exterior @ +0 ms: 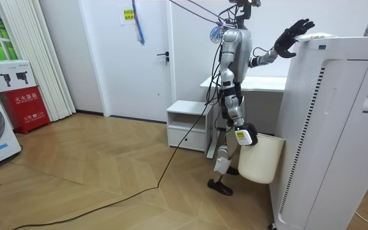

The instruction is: Pick garbage

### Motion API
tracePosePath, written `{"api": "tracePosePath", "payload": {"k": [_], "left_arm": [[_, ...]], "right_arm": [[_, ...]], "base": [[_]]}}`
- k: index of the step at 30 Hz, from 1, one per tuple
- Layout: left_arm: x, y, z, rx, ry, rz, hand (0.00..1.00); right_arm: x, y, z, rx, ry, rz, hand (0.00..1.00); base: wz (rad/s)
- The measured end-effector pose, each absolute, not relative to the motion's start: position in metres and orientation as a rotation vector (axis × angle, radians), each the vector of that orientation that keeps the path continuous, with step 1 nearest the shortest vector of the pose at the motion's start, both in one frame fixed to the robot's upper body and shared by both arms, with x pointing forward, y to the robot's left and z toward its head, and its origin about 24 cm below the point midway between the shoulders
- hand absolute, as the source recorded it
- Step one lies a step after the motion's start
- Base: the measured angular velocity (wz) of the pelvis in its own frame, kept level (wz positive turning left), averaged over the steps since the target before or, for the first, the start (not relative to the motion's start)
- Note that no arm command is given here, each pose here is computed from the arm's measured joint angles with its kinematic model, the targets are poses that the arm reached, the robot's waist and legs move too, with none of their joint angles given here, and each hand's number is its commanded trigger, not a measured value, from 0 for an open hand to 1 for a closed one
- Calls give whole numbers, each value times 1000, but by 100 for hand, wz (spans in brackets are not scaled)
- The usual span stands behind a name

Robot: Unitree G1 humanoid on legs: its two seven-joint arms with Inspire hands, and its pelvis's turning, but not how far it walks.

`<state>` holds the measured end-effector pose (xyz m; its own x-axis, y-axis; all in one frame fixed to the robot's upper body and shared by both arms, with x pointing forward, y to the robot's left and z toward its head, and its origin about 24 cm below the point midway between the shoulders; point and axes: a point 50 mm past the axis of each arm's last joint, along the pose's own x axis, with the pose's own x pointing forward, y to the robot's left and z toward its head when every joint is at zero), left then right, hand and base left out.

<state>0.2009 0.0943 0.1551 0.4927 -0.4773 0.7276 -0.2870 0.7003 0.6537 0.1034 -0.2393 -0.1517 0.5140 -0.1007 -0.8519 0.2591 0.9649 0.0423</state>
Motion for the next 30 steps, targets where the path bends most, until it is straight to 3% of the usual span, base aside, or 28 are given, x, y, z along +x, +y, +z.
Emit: {"api": "tracePosePath", "payload": {"k": [30], "left_arm": [[202, 95, 168, 750, -1148, -120, 100]], "right_arm": [[103, -238, -152, 162, 1016, -201, 100]], "base": [[0]]}}
